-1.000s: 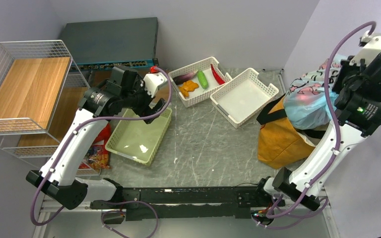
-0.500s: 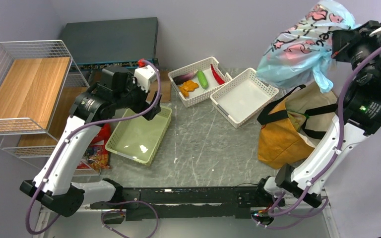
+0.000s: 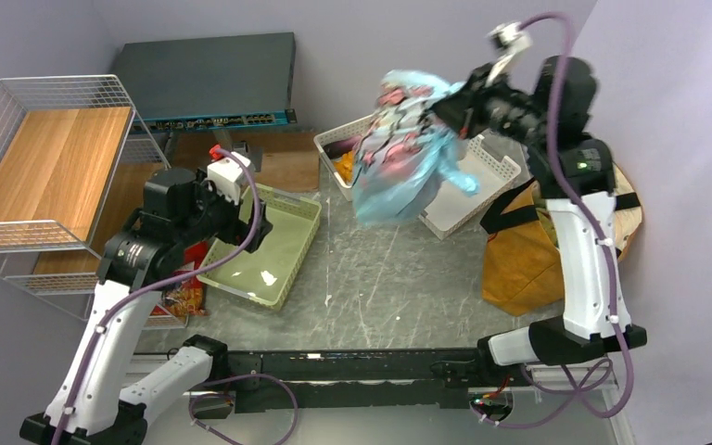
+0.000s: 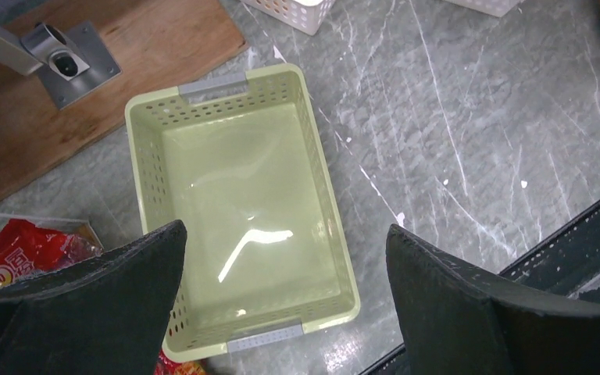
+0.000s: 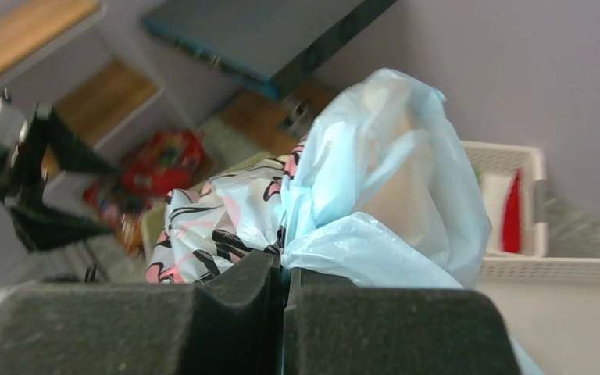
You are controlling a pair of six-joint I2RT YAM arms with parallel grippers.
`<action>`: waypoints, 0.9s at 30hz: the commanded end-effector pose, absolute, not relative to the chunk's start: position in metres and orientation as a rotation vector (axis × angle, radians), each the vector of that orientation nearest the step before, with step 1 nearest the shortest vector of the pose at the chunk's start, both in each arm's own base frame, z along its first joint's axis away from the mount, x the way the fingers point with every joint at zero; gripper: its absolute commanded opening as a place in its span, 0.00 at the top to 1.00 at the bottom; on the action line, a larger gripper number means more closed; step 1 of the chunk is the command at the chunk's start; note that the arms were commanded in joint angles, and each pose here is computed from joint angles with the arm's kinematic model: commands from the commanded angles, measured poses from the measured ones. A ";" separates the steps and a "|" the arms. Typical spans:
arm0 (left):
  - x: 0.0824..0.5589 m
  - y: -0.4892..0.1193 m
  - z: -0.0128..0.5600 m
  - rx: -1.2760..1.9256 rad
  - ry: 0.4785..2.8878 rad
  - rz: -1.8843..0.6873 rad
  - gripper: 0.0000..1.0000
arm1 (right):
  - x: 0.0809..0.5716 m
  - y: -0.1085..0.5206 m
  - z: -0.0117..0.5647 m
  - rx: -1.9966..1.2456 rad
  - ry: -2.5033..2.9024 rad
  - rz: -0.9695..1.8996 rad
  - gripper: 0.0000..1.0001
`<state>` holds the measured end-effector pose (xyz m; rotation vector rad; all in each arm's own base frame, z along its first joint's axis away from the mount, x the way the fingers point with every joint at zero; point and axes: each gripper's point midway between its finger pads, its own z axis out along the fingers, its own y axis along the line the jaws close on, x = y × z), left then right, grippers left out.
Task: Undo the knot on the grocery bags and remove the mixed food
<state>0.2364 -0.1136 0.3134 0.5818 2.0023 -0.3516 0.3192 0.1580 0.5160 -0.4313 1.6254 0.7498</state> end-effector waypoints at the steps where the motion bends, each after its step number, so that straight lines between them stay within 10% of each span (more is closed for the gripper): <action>1: 0.221 -0.111 0.307 0.673 1.983 -0.367 0.01 | 0.300 0.196 0.495 -0.666 1.575 0.657 1.00; 20: 0.156 -0.104 0.245 1.124 1.898 -0.345 0.01 | 0.243 0.282 0.230 -1.144 1.848 0.714 0.98; 23: 0.158 -0.104 0.235 1.173 1.884 -0.335 0.01 | 0.215 0.311 0.215 -1.321 1.833 0.758 0.14; 27: 0.161 -0.110 0.242 1.212 1.837 -0.345 0.01 | 0.239 0.282 0.234 -1.233 1.996 0.764 0.00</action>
